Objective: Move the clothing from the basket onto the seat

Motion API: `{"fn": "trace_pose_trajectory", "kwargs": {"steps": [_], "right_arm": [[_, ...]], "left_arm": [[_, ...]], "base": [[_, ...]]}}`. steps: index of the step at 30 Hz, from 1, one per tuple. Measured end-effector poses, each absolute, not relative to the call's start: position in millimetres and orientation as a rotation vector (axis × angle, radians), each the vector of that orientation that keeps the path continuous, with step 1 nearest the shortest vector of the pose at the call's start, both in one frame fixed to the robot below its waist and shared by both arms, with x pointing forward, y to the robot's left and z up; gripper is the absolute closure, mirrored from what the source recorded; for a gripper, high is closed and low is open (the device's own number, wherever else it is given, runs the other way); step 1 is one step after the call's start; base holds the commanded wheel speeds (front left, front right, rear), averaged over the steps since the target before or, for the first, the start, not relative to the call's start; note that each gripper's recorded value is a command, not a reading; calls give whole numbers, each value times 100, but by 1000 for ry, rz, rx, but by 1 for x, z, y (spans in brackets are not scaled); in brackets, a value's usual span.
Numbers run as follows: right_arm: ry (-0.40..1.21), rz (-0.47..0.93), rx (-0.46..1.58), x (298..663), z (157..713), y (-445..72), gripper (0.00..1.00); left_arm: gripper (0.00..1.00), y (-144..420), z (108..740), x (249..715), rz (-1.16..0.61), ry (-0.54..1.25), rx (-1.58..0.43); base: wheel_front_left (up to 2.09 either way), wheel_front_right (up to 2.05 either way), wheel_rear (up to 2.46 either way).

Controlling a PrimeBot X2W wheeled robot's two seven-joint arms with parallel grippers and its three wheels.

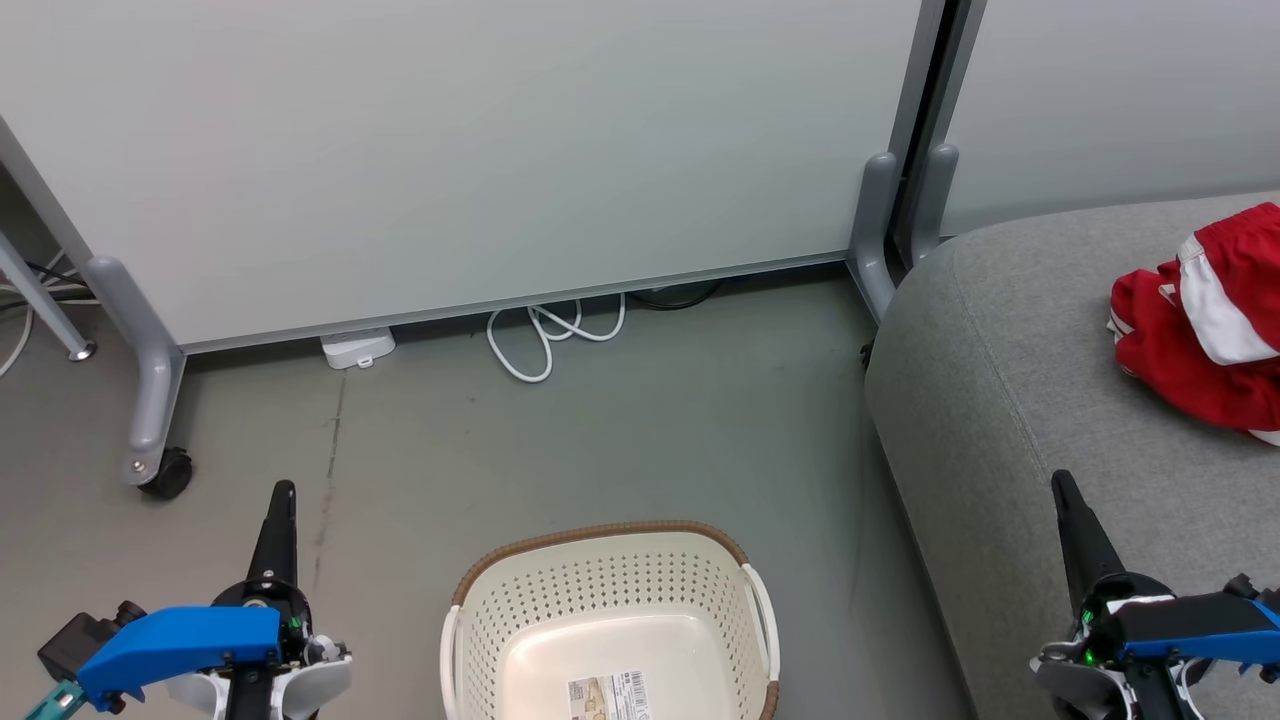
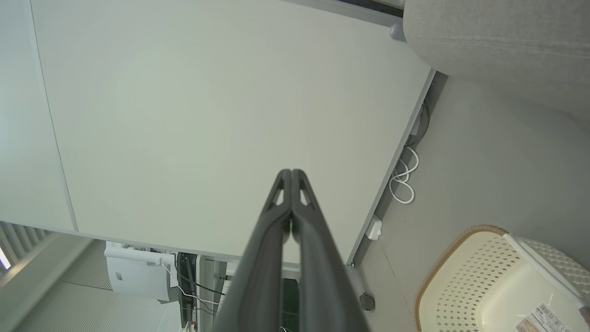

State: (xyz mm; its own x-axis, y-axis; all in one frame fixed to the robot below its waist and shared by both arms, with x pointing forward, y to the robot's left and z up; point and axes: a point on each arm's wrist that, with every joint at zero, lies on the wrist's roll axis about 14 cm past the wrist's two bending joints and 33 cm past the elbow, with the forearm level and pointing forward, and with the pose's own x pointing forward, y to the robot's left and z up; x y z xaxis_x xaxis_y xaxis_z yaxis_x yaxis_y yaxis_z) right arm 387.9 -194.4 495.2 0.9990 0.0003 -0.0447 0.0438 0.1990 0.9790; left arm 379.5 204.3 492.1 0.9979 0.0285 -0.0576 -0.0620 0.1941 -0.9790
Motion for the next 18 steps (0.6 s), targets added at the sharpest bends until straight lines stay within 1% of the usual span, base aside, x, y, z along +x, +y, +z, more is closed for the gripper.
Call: {"fn": "trace_pose_trajectory", "kwargs": {"steps": [18], "right_arm": [[19, -15, 1515, 388, 501, -198, 100]], "left_arm": [[100, 201, 499, 385, 29, 17, -1517]], "base": [[0, 0, 0]]}}
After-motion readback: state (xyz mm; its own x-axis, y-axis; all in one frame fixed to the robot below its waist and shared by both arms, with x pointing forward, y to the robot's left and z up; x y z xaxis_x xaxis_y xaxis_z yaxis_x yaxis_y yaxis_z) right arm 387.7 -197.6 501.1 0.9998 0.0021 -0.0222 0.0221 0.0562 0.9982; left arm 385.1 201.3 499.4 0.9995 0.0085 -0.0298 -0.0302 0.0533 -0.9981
